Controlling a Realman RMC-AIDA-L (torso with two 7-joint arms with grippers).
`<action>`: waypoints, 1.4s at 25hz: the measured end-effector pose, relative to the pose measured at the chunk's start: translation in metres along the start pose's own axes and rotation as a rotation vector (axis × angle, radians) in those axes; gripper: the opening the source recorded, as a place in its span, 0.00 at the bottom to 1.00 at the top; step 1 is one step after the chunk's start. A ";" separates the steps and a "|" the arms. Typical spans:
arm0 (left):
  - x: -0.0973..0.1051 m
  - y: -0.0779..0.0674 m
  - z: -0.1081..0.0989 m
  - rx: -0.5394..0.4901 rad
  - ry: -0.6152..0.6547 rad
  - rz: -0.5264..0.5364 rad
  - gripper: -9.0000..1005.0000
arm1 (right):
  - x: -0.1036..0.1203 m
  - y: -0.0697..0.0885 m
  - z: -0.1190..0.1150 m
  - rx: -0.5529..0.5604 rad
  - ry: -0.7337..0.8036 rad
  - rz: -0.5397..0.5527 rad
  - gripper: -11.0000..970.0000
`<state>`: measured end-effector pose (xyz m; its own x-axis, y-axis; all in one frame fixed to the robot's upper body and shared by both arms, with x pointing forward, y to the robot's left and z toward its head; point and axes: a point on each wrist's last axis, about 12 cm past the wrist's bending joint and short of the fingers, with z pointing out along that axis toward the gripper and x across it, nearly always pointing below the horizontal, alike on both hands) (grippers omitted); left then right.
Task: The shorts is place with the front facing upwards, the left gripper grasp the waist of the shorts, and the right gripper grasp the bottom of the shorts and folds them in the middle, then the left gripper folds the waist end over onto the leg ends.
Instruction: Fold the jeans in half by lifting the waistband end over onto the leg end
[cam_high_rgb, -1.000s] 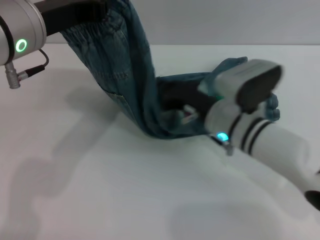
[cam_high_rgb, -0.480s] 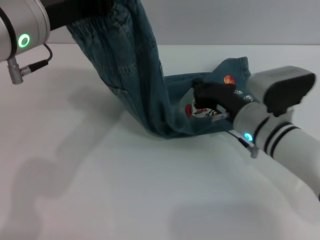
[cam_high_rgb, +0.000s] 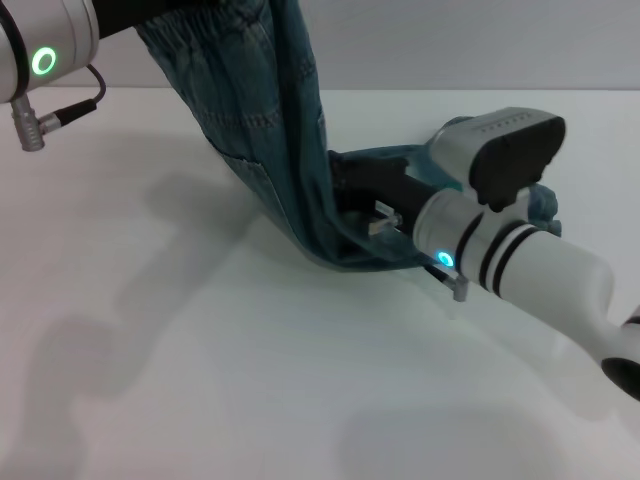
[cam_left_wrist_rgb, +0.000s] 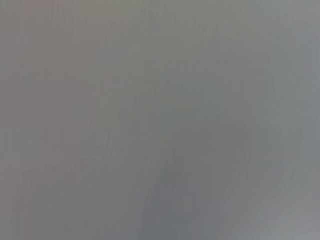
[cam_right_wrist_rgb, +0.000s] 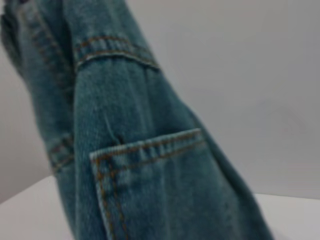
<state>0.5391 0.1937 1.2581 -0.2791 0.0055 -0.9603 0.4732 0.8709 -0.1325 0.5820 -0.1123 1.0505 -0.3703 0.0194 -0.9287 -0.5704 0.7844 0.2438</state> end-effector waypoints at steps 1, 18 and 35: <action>0.000 0.000 0.000 0.000 -0.001 0.000 0.05 | -0.001 0.002 0.002 -0.010 0.003 0.002 0.01; -0.005 -0.002 -0.003 0.007 -0.020 0.012 0.05 | -0.005 0.038 0.014 -0.145 0.041 -0.027 0.01; 0.003 0.007 -0.001 -0.016 0.005 0.002 0.05 | 0.000 -0.061 -0.040 0.210 -0.084 0.039 0.01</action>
<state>0.5403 0.2007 1.2542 -0.2825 0.0092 -0.9592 0.4601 0.8787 -0.1270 0.5879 -0.1846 1.0469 -0.3217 0.0973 -0.9418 -0.3888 0.8934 0.2250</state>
